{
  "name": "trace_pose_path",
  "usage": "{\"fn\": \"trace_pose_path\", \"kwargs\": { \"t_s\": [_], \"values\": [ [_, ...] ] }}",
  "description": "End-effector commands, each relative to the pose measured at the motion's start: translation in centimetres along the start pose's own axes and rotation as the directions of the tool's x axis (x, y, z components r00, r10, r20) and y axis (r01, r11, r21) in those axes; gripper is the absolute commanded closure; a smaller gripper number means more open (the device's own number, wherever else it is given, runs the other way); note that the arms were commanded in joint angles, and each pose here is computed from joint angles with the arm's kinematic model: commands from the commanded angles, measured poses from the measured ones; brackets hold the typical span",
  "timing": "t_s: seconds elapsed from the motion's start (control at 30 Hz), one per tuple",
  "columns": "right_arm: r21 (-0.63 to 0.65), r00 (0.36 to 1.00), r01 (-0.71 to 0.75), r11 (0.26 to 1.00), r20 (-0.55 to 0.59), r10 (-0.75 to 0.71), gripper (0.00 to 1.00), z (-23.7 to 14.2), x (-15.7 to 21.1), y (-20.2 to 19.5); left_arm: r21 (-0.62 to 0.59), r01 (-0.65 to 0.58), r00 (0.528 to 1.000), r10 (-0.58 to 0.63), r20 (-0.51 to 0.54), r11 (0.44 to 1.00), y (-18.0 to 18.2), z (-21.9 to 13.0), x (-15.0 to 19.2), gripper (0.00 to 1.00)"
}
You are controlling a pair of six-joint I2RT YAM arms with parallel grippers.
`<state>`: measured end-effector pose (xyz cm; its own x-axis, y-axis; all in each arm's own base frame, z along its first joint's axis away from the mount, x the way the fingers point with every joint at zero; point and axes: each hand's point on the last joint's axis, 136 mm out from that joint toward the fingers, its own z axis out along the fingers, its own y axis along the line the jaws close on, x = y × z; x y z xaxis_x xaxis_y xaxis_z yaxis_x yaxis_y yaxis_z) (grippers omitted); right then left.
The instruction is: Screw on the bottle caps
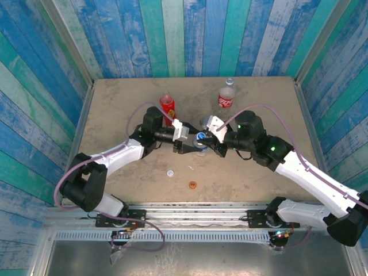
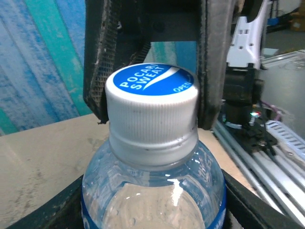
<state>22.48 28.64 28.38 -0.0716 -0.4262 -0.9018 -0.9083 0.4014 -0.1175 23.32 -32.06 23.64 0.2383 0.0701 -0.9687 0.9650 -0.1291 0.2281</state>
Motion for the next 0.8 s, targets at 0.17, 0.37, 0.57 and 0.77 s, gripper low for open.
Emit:
{"fn": "trace_pose_path", "kwargs": {
  "t_s": [0.17,0.37,0.57,0.77],
  "values": [
    [0.335,0.966,-0.257,0.906,0.094,0.24,1.0,0.6,1.1,-6.0,-0.585,-0.005,0.999,0.031,0.034,0.811,9.2,-3.6,-3.0,0.61],
    [0.464,0.906,-0.423,0.778,0.189,0.379,0.99,1.6,3.0,-7.9,-0.762,-0.044,0.998,0.067,-0.001,0.646,11.1,-4.3,-3.0,0.6],
    [0.52,0.873,-0.475,0.71,0.179,0.454,1.0,2.9,4.2,-8.3,-0.793,-0.081,0.996,0.084,-0.038,0.604,11.0,-3.8,-2.6,0.62],
    [0.443,0.917,-0.397,0.804,0.226,0.328,0.84,1.5,1.4,-7.1,-0.726,-0.044,0.999,0.044,-0.019,0.686,10.3,-3.4,-0.9,0.62]
  ]
}}
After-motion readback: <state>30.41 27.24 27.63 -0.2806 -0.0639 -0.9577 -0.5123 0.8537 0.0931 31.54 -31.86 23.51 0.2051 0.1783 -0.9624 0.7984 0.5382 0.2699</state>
